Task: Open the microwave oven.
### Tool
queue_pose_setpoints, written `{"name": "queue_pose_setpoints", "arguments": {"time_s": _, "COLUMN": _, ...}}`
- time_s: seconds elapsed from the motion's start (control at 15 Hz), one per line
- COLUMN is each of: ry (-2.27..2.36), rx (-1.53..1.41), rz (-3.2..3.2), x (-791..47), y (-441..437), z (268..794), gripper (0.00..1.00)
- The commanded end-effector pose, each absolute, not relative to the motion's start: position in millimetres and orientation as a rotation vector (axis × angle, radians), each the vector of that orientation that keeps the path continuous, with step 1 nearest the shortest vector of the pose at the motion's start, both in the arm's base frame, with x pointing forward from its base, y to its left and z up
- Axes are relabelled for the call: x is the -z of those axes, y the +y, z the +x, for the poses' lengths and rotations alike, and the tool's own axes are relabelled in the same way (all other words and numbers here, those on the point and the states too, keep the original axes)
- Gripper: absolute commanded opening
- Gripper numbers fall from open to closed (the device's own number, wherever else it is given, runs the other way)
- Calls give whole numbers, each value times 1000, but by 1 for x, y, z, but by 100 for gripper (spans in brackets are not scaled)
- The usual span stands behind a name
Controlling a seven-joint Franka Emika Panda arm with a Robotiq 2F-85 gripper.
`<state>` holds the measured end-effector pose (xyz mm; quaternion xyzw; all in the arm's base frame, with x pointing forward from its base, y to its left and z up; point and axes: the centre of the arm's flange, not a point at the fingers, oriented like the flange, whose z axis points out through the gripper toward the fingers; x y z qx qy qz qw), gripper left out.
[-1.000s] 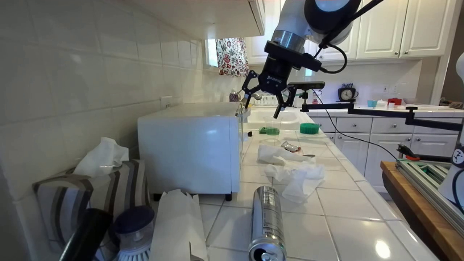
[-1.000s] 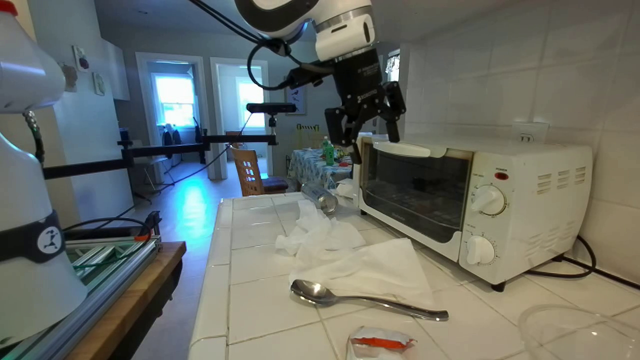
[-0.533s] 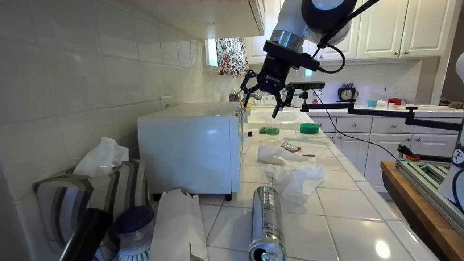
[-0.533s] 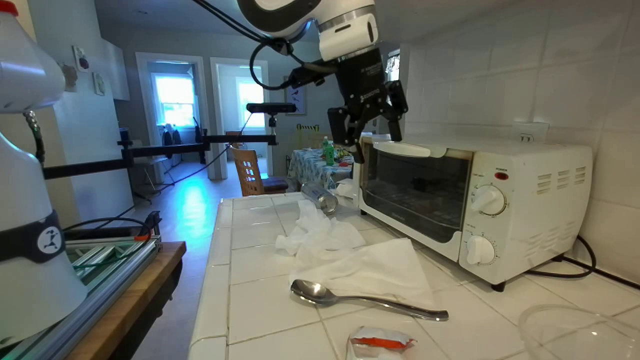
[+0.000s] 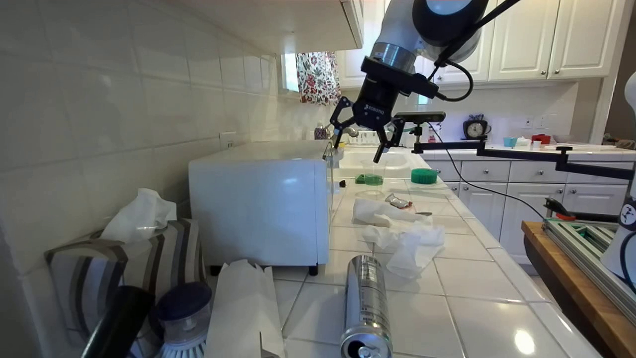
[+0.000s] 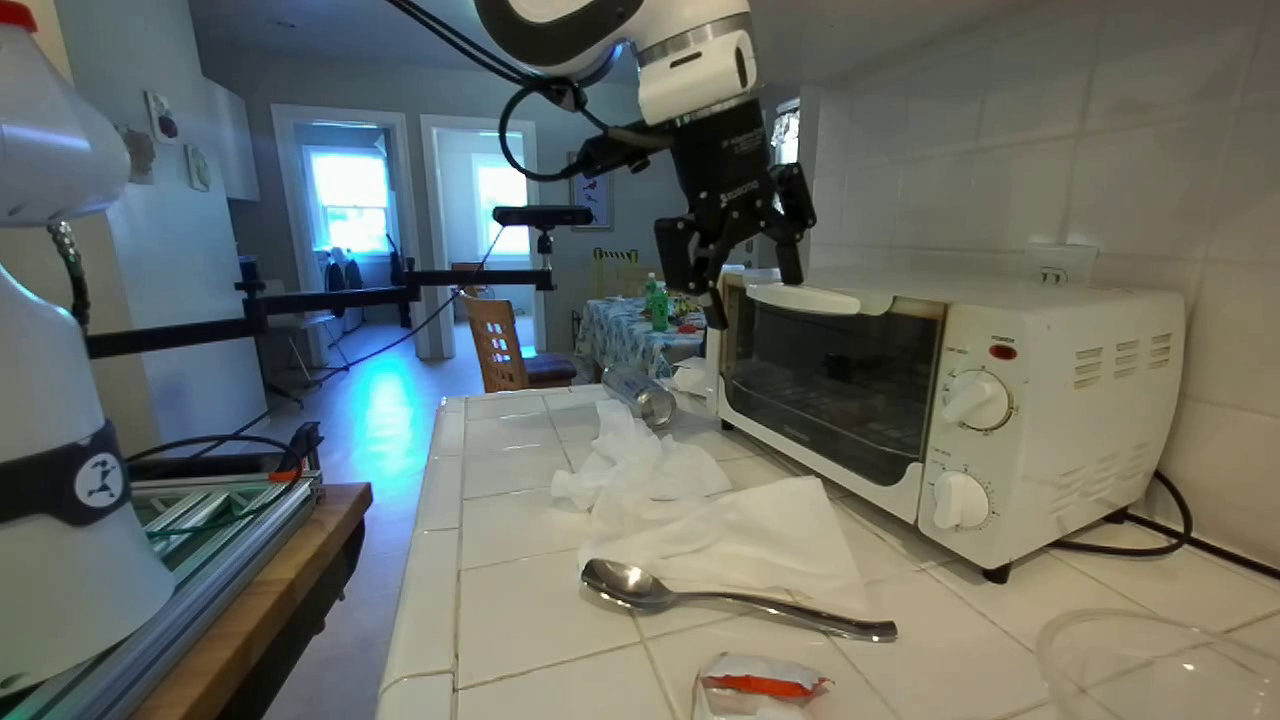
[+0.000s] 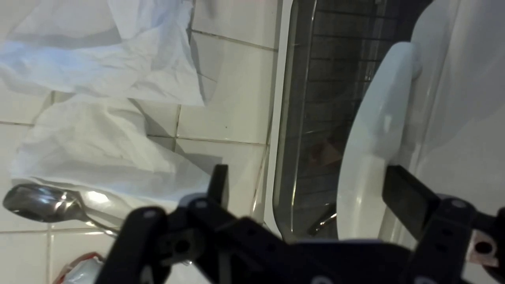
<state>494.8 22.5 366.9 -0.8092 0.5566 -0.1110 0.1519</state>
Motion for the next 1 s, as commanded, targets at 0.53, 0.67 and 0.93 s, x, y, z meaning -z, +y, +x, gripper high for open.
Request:
{"name": "queue_pose_setpoints", "arguments": {"time_s": 0.53, "ry": 1642, "rx": 162, "rz": -2386, "x": -358, "y": 22, "z": 477, "gripper": 100}}
{"name": "queue_pose_setpoints", "arguments": {"time_s": 0.67, "ry": 1648, "rx": 140, "rz": -2390, "x": -355, "y": 22, "z": 471, "gripper": 100}}
{"name": "queue_pose_setpoints", "arguments": {"time_s": 0.93, "ry": 1661, "rx": 94, "rz": -2400, "x": -344, "y": 18, "z": 458, "gripper": 100}}
